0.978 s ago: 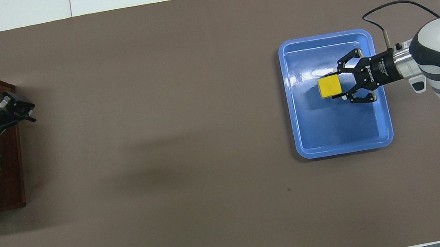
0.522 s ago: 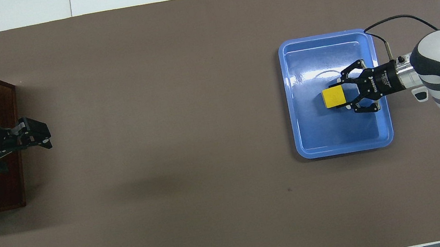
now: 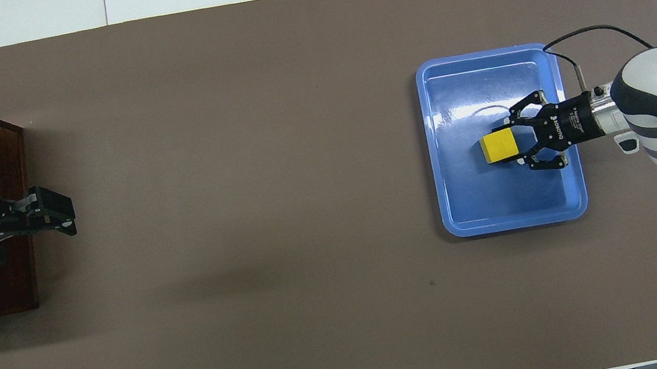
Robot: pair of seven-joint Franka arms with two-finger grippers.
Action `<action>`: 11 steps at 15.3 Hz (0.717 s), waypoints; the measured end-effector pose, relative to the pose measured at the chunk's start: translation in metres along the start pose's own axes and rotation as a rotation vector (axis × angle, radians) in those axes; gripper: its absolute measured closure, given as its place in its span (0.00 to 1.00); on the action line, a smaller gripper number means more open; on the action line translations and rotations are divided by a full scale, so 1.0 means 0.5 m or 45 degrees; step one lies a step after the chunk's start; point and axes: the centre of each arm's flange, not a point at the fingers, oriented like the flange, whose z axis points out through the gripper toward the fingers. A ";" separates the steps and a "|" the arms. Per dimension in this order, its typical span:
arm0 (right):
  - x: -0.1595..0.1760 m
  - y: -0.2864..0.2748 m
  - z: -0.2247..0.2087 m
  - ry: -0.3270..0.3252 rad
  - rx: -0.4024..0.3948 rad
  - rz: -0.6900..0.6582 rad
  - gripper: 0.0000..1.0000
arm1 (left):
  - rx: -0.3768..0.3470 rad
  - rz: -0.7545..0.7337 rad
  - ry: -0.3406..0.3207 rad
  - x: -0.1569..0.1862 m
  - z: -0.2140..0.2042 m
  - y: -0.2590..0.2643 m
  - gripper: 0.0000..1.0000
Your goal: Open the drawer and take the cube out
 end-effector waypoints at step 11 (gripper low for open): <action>-0.160 -0.087 -0.153 0.160 -0.061 -0.254 0.00 | 0.001 -0.017 -0.030 -0.007 -0.012 -0.024 0.00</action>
